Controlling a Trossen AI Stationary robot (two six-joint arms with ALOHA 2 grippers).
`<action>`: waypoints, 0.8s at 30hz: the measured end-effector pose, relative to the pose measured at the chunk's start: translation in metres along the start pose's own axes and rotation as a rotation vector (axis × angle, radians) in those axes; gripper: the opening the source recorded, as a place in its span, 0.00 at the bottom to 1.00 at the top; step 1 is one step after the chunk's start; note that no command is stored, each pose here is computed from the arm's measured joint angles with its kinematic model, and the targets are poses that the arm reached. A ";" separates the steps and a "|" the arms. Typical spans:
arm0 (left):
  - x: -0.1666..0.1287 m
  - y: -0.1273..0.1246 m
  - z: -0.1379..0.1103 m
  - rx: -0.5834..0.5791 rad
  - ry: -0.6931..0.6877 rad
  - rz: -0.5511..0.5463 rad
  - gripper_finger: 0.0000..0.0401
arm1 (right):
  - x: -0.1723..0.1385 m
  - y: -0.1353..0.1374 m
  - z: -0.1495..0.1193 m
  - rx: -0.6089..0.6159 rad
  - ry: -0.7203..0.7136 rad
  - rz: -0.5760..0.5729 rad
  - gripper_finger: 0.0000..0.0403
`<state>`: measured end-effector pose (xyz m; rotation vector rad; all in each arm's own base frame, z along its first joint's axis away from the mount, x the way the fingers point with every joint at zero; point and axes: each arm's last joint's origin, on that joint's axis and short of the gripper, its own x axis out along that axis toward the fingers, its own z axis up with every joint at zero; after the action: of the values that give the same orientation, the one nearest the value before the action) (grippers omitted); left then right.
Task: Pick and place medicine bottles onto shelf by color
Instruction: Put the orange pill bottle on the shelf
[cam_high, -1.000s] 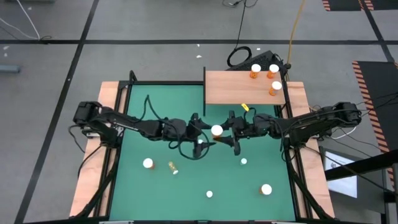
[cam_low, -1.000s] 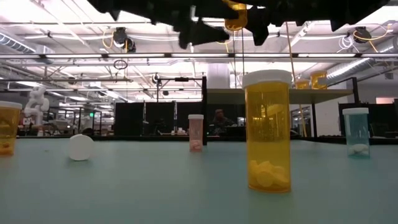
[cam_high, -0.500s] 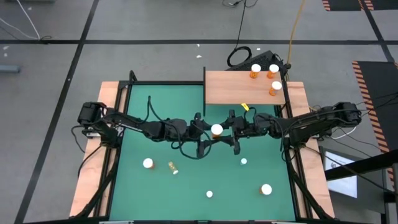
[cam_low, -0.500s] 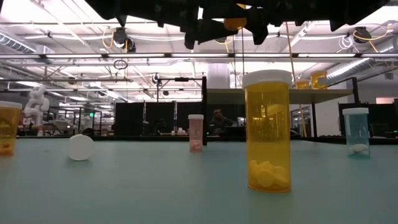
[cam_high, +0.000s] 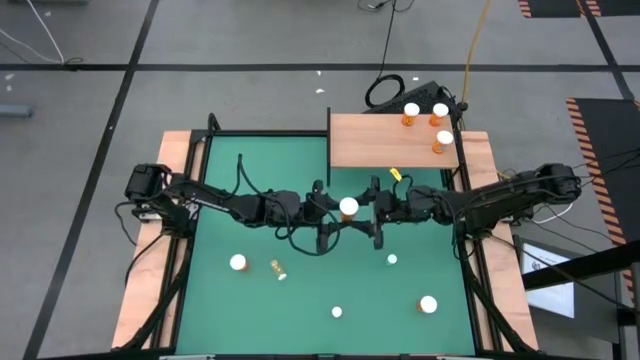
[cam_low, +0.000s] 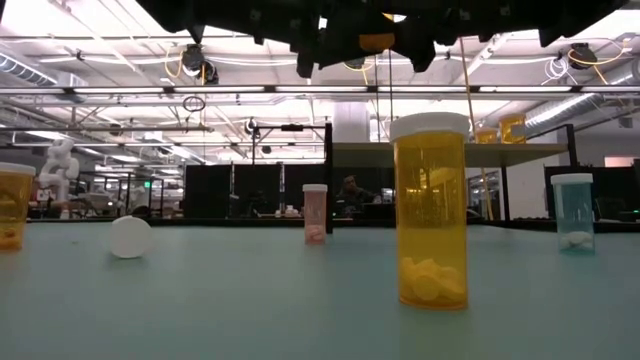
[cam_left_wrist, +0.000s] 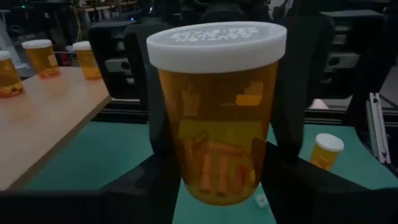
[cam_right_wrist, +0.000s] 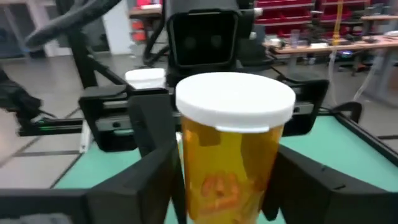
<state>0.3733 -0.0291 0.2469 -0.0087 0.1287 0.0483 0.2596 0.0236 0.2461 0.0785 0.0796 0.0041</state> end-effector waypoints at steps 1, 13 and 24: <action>0.000 0.000 0.000 0.003 0.000 0.001 0.51 | 0.000 0.001 0.000 -0.006 0.003 -0.021 0.64; 0.000 0.007 0.001 0.015 -0.008 0.028 0.47 | -0.044 0.007 0.004 0.067 0.155 -0.296 0.83; 0.001 0.015 -0.003 0.042 0.044 0.061 0.47 | -0.032 0.032 0.089 -0.011 0.540 -0.384 0.79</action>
<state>0.3732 -0.0141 0.2432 0.0357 0.1736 0.1069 0.2344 0.0483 0.3393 0.0480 0.6328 -0.3592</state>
